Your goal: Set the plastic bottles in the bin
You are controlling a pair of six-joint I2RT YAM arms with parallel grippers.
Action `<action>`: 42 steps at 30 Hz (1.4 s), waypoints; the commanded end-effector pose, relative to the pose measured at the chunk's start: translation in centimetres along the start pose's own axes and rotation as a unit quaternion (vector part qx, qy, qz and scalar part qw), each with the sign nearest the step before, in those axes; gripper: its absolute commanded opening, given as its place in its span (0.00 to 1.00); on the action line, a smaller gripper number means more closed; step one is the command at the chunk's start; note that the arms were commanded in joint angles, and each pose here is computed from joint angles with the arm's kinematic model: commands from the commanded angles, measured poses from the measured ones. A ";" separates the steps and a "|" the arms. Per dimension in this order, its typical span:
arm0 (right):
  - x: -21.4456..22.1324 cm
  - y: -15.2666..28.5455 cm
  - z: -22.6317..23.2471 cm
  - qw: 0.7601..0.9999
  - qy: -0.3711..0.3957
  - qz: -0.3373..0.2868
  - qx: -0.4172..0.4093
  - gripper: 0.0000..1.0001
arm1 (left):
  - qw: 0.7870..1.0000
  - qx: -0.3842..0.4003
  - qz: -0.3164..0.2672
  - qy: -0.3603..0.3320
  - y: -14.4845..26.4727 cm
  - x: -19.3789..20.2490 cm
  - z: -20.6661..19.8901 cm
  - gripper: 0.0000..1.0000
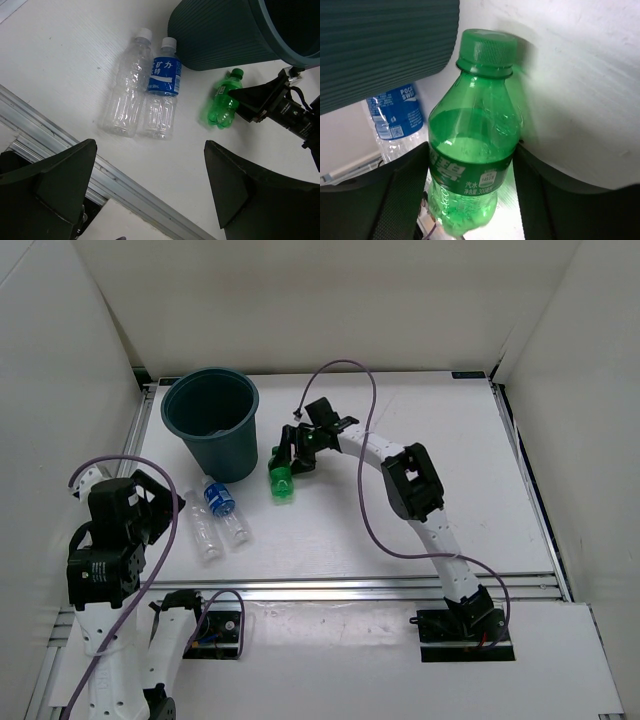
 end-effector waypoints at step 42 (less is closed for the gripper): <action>-5.6 13.5 26.7 0.870 0.228 -0.342 -0.272 0.54 | 0.994 -0.009 0.000 -0.113 -0.9 -2.1 -0.6 0.99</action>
Point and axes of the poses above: each gripper's point midway between its finger pads, its own y axis back along the fingers, its own z axis along the line the jaws close on, x = y × z, the point moved 8 cm from there along y, back along the fingers, and after that the axes turned 6 degrees about -y, right-handed, at the moved point
